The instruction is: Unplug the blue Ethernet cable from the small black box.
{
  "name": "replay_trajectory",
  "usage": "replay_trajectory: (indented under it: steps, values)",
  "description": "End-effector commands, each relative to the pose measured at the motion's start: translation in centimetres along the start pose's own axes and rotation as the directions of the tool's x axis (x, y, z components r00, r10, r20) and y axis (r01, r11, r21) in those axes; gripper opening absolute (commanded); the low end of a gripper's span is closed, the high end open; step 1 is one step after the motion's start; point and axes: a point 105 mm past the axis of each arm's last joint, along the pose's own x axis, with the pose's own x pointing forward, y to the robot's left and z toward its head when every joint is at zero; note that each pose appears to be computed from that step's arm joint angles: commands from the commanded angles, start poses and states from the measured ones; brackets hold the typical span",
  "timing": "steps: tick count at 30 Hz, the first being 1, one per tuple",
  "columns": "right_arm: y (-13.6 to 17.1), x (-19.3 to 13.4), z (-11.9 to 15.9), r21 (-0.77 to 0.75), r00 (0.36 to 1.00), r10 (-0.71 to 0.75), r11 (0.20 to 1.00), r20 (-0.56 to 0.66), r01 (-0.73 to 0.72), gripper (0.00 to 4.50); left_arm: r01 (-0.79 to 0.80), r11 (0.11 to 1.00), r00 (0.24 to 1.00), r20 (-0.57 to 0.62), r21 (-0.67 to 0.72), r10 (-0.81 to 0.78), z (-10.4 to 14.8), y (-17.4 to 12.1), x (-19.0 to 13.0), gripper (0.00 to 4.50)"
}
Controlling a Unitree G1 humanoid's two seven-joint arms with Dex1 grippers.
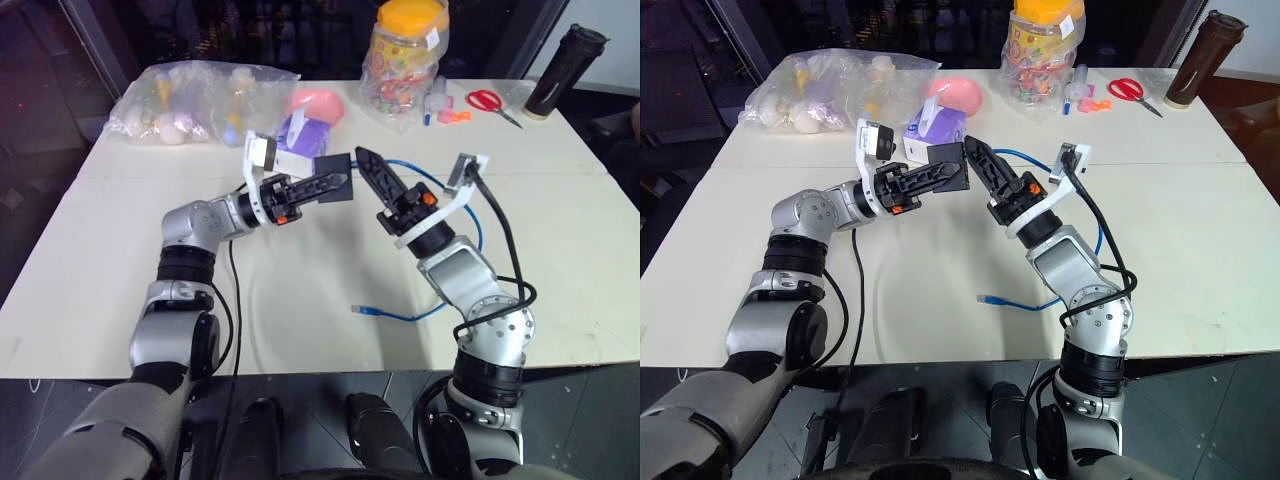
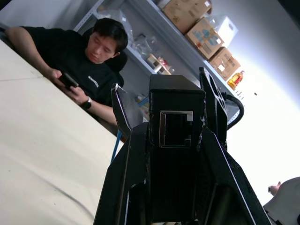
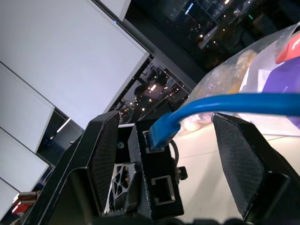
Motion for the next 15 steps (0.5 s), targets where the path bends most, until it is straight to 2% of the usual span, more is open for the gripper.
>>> replay_trajectory:
  steps: [1, 2, 5, 9, 10, 15]
  values:
    - [0.87, 0.16, 0.16, -0.006, 0.999, 0.038, 0.999, 0.009, -0.038, 3.22, 0.042, 0.999, 0.999, 0.010, 0.032, -0.042, 0.48, -0.86, 0.47, 0.53]
    - [0.93, 0.18, 0.09, -0.007, 0.999, 0.041, 0.999, 0.007, -0.041, 3.22, 0.043, 0.999, 0.999, 0.011, 0.032, -0.043, 0.49, -0.87, 0.47, 0.53]
    - [0.96, 0.22, 0.06, -0.012, 0.999, 0.044, 0.999, 0.008, -0.044, 2.37, 0.044, 0.999, 0.999, 0.011, 0.032, -0.045, 0.48, -0.89, 0.49, 0.53]
    - [0.81, 0.33, -0.25, -0.014, 0.999, 0.038, 0.999, -0.001, -0.038, 0.35, 0.044, 0.998, 0.999, 0.007, 0.034, -0.045, 0.38, -0.89, 0.54, 0.53]
    - [0.81, 0.35, -0.32, -0.012, 0.999, 0.039, 0.999, -0.002, -0.039, 0.04, 0.044, 0.998, 0.999, 0.008, 0.035, -0.044, 0.38, -0.89, 0.55, 0.53]
    - [0.77, 0.45, -0.57, -0.009, 0.999, 0.039, 0.999, -0.011, -0.039, 0.04, 0.040, 0.998, 0.999, 0.011, 0.037, -0.041, 0.40, -0.84, 0.57, 0.53]
